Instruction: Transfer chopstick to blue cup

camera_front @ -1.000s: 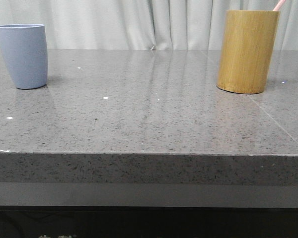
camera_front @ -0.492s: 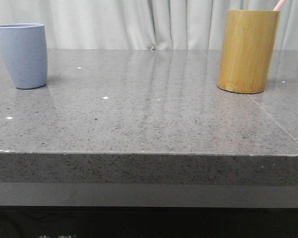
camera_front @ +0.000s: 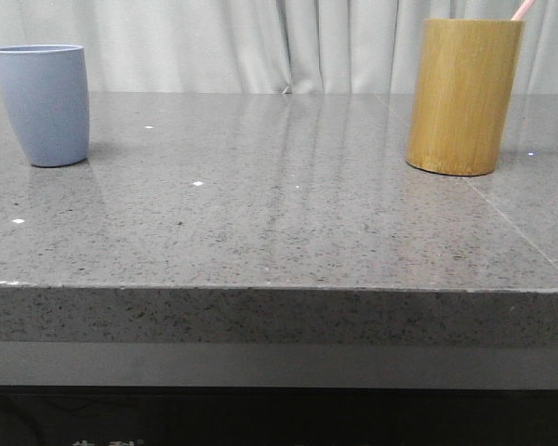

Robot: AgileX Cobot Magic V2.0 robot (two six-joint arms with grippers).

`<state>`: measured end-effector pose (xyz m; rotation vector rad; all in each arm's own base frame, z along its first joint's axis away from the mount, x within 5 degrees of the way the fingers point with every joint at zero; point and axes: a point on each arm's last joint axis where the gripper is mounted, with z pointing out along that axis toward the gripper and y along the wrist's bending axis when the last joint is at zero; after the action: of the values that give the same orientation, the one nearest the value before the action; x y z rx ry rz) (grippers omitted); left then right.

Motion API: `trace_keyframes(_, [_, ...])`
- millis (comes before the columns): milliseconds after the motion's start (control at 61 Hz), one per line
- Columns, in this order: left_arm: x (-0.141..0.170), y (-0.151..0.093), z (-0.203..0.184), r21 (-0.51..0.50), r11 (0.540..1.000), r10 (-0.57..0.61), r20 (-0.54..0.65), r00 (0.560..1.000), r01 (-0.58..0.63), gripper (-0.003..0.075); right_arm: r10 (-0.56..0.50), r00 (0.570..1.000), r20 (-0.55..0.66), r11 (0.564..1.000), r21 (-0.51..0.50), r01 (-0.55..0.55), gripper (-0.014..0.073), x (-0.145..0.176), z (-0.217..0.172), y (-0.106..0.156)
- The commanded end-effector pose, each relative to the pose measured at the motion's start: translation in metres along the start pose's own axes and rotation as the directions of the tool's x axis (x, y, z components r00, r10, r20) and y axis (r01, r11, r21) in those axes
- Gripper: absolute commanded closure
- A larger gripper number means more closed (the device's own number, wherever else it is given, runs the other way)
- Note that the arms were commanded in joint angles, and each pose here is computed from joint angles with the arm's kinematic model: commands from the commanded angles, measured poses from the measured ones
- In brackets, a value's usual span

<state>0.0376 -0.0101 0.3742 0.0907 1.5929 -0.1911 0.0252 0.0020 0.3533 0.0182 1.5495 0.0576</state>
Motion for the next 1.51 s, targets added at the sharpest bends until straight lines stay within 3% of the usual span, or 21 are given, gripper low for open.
trace_keyframes(0, [-0.028,-0.002,0.009,0.004,1.000,-0.004,-0.019,1.000,0.004,0.0739,-0.022,0.999,-0.027,1.000,0.011,0.023,0.0714,-0.026,0.010,0.000])
trace_keyframes(148, [-0.048,-0.004,0.028,0.019,0.999,-0.027,-0.084,0.996,0.028,0.0739,-0.019,0.986,-0.167,1.000,0.011,0.021,0.0714,-0.040,0.030,0.001])
trace_keyframes(557, [-0.034,0.001,0.074,-0.006,1.000,-0.019,-0.219,0.975,0.018,0.0738,-0.014,0.947,-0.321,1.000,0.015,0.020,0.0710,-0.027,0.066,-0.001])
trace_keyframes(656, [-0.031,0.005,0.082,-0.028,0.999,0.027,-0.250,0.968,-0.035,0.0729,-0.013,0.942,-0.334,1.000,0.015,0.020,0.0624,-0.025,0.068,-0.001])
trace_keyframes(754, [-0.029,0.007,0.087,-0.037,0.998,0.047,-0.267,0.963,-0.059,0.0632,-0.018,0.937,-0.348,1.000,0.014,0.025,0.0411,-0.024,0.068,-0.001])
trace_keyframes(869, [-0.028,0.007,0.092,-0.037,0.998,0.047,-0.266,0.963,-0.059,0.0377,-0.018,0.933,-0.358,1.000,0.013,0.025,0.0124,-0.023,0.068,-0.001])
trace_keyframes(934, [-0.028,0.008,0.096,-0.038,0.998,0.046,-0.266,0.963,-0.058,0.0243,-0.018,0.933,-0.361,1.000,0.013,0.025,0.0042,-0.023,0.068,-0.001])
trace_keyframes(1016, [-0.029,0.008,0.103,-0.038,0.998,0.045,-0.277,0.960,-0.058,0.0181,-0.016,0.933,-0.361,1.000,0.012,0.021,0.0024,-0.023,0.068,-0.001])
trace_keyframes(1262, [-0.045,0.009,0.142,-0.033,0.998,0.039,-0.404,0.914,-0.057,0.0184,-0.012,0.933,-0.360,1.000,0.010,0.017,0.0024,-0.023,0.068,0.000])
trace_keyframes(1492, [-0.053,0.013,0.198,-0.032,0.997,0.040,-0.553,0.832,-0.069,0.0185,-0.012,0.933,-0.360,1.000,0.010,0.017,0.0024,-0.023,0.068,0.000])
